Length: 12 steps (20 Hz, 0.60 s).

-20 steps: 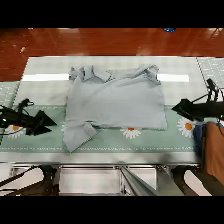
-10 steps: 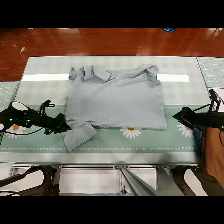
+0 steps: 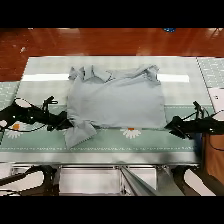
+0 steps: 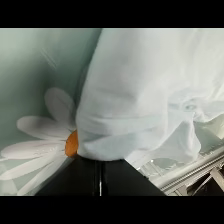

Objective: Fold the shirts.

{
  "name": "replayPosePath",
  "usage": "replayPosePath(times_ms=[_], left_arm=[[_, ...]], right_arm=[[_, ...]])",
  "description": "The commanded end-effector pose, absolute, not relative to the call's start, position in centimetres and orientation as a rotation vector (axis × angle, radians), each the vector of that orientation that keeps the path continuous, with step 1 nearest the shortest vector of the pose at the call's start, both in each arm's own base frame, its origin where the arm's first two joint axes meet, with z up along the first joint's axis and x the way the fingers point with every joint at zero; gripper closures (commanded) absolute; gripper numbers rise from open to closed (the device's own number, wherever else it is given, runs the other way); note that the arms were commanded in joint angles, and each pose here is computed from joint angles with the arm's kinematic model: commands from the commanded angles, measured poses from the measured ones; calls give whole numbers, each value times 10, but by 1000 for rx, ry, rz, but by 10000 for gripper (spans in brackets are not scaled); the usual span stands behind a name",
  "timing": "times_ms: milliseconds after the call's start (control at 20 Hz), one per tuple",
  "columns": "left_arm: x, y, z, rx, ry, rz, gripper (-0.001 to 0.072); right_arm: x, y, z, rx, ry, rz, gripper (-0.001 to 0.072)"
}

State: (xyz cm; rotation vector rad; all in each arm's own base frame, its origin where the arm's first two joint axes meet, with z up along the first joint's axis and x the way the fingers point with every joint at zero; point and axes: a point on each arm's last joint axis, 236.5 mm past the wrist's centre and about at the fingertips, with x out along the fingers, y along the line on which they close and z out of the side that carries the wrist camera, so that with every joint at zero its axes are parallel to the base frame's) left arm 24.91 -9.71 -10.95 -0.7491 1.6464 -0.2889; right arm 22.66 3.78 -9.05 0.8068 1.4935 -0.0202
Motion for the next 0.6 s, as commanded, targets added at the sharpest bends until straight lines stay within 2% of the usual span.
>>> replayPosePath(times_ms=[0, 200, 250, 300, 450, 550], left_arm=[[250, -98, -109, -748, 1644, -294, 691], [252, -97, -109, -749, 1639, -290, 691], [252, -98, -108, -753, 1637, -292, 691], [254, -98, -107, -753, 1631, -295, 691], [293, -88, -65, -722, 1528, -347, 692], [340, -76, 3, -691, 1351, -405, 692]], right_arm=[[255, 53, -105, 893, 1452, -13, 303], [294, 73, -112, 868, 1444, 30, 306], [304, 81, -111, 860, 1445, 52, 413], [316, 88, -104, 816, 1428, 115, 687], [362, 101, -39, 720, 1297, 272, 685], [397, 97, 37, 610, 1151, 348, 685]])
